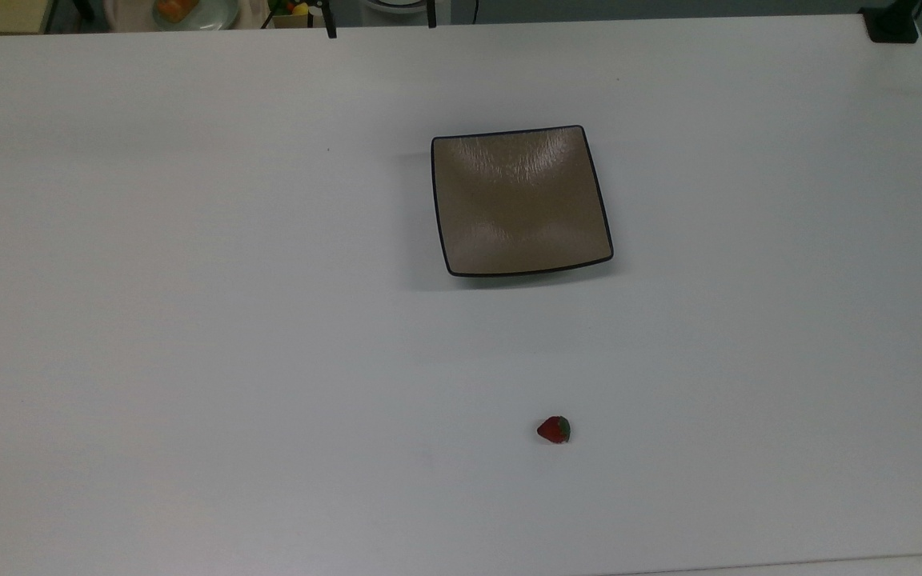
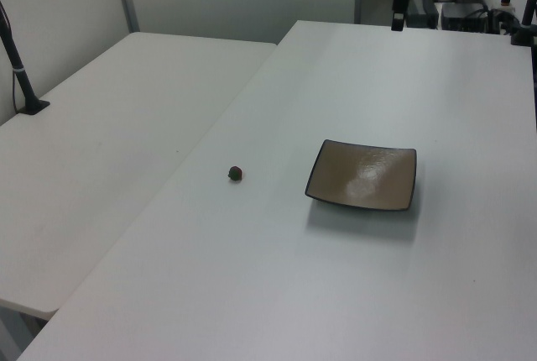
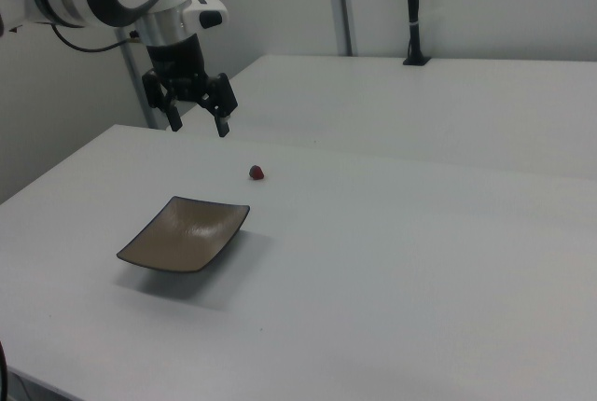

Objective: Strawberries on a ceramic plate

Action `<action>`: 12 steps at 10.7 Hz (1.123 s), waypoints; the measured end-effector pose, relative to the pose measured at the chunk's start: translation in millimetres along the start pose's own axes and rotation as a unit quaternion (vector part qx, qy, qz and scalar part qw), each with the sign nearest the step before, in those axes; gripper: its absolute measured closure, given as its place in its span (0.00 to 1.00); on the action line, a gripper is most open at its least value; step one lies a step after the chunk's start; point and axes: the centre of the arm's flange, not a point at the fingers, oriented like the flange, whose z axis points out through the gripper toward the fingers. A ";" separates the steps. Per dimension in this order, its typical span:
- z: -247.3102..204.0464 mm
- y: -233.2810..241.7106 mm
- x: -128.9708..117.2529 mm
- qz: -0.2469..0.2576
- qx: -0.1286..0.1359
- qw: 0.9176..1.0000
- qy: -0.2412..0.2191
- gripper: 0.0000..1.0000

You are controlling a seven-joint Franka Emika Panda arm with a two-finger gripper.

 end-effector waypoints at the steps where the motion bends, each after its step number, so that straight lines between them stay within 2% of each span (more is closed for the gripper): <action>1: -0.1 -0.7 0.3 0.000 0.000 1.000 0.001 0.00; 12: 6.8 -4.7 6.0 -0.004 -0.001 1.000 0.007 0.00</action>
